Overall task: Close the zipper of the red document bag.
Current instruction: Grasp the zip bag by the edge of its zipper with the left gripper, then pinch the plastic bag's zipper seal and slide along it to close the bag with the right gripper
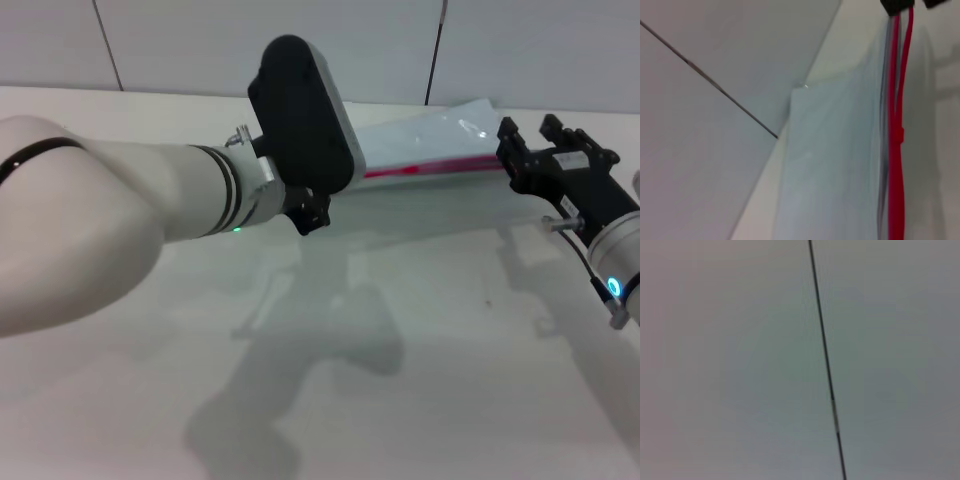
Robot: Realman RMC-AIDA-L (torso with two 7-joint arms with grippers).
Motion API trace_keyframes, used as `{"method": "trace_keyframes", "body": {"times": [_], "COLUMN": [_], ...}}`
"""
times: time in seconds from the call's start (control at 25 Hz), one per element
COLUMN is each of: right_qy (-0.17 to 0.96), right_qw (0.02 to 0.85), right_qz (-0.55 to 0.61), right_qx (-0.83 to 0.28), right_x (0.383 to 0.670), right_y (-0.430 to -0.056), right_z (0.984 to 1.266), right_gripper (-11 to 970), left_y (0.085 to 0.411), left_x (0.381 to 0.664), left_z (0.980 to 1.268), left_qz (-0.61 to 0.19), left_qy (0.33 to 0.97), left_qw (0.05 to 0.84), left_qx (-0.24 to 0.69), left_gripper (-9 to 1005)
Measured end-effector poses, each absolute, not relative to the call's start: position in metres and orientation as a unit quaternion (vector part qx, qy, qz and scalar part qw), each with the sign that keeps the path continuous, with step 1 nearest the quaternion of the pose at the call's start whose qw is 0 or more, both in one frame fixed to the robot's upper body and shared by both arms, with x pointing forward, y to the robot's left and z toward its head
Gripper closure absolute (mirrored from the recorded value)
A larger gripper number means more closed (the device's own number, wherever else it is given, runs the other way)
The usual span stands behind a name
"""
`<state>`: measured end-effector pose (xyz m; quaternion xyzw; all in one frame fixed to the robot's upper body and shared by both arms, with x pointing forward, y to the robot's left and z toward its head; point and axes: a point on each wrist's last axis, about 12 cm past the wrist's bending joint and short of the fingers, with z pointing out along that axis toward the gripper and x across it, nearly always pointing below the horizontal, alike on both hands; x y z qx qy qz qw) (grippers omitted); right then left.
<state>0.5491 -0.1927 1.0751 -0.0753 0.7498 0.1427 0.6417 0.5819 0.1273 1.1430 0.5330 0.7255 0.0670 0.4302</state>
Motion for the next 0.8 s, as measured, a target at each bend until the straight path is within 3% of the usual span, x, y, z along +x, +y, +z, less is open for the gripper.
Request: {"method": "trace_keyframes", "body": {"times": [0.8], "right_qy": [0.752], "right_qw": [0.59], "right_qz": [0.18], "right_qx": [-0.234], "right_x": [0.575], "right_y": [-0.183], "right_z": [1.14], "right_gripper": [462], "left_y": [0.131], "left_x": [0.578], "left_z": [1.149], "left_qz": [0.071], "left_qy": [0.716], "left_qw": [0.441], "left_qx": [0.537], "left_gripper": [923]}}
